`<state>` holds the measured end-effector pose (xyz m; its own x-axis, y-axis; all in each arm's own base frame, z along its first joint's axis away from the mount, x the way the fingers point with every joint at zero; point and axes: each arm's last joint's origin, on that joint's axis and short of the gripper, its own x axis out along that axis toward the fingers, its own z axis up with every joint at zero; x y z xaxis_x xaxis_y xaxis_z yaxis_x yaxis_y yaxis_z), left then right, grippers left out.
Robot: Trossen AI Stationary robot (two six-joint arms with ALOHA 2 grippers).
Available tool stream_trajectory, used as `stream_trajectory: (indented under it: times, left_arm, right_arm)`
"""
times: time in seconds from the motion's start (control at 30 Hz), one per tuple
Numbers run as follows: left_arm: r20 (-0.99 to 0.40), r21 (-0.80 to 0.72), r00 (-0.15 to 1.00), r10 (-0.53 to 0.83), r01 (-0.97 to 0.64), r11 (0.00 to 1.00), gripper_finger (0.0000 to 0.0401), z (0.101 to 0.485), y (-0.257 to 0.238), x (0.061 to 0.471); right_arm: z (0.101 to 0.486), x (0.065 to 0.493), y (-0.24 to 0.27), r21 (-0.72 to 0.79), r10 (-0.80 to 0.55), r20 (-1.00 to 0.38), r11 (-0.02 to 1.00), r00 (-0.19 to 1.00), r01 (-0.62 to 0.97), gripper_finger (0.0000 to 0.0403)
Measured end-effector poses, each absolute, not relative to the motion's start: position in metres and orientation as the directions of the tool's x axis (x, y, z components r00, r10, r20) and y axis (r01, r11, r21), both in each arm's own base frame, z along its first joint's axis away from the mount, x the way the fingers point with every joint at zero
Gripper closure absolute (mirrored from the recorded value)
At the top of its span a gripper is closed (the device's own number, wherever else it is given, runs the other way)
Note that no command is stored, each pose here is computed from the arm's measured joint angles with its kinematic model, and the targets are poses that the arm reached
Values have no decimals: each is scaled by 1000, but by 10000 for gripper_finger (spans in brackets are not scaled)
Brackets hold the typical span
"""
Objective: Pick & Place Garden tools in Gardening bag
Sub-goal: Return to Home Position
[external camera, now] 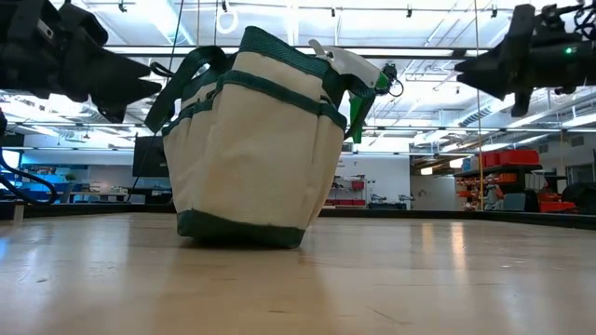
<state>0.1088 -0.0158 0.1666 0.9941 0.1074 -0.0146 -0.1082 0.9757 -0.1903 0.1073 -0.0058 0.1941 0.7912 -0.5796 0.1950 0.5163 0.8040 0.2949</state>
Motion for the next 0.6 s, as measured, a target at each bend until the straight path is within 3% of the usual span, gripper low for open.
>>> stream_trajectory:
  times: [0.4, 0.6]
  left_arm:
    - [104, -230, 989, 109, -82, 970, 220, 177, -14, 100]
    - [168, -250, 978, 121, -77, 965, 220, 182, -11, 95]
  right_arm:
    - [215, 75, -19, 464, -670, 397, 736, 628, 492, 286]
    - [220, 71, -21, 498, -693, 431, 716, 578, 489, 286]
